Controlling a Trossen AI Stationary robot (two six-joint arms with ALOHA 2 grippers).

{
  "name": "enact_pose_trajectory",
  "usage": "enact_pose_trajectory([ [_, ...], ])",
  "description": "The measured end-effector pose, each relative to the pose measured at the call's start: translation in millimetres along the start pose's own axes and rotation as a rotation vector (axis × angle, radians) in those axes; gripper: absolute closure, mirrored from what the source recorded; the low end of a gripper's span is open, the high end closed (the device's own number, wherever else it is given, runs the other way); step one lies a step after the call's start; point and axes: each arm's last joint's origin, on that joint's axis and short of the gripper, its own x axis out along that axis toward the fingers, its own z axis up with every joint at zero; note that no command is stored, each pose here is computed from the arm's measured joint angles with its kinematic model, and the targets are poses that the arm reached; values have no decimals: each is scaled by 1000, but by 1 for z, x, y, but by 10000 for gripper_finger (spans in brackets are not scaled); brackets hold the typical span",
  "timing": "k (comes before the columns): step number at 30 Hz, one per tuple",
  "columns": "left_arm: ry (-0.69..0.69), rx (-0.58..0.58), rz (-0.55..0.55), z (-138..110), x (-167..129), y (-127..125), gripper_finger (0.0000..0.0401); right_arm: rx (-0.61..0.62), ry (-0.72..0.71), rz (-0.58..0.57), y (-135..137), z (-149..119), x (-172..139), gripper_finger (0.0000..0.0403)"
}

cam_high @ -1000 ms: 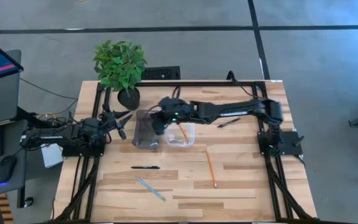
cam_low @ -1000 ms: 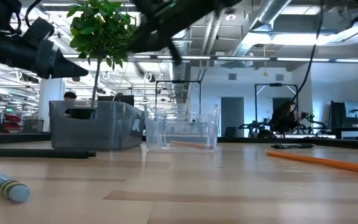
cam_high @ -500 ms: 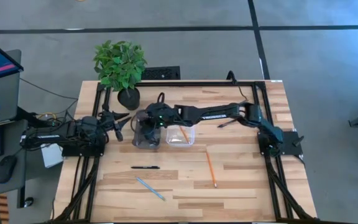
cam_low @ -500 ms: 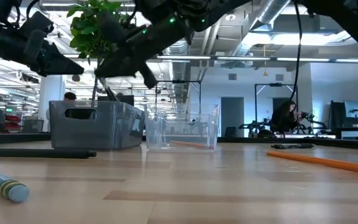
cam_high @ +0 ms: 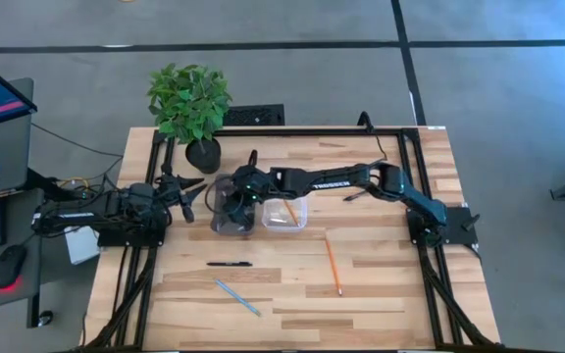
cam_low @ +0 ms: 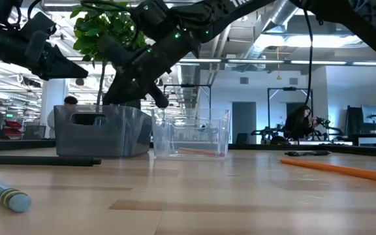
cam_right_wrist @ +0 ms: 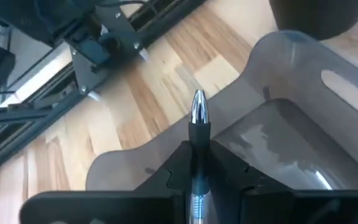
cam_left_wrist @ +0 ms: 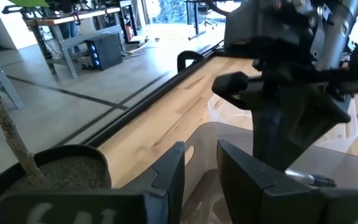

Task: Sort pens & pencils
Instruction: Put the bottom right black pen into the black bin, then put the bottom black pen into the black bin

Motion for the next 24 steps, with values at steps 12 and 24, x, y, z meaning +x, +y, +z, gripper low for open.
enact_pose_trajectory([
  [12, 1, 2, 1, 0, 0, 0, 315, -2, 18, -10, -1, -2, 0, 263],
  [24, 2, -6, -203, 2, -1, -6, 315, -140, 154, -85, 23, 13, -78, 209],
])
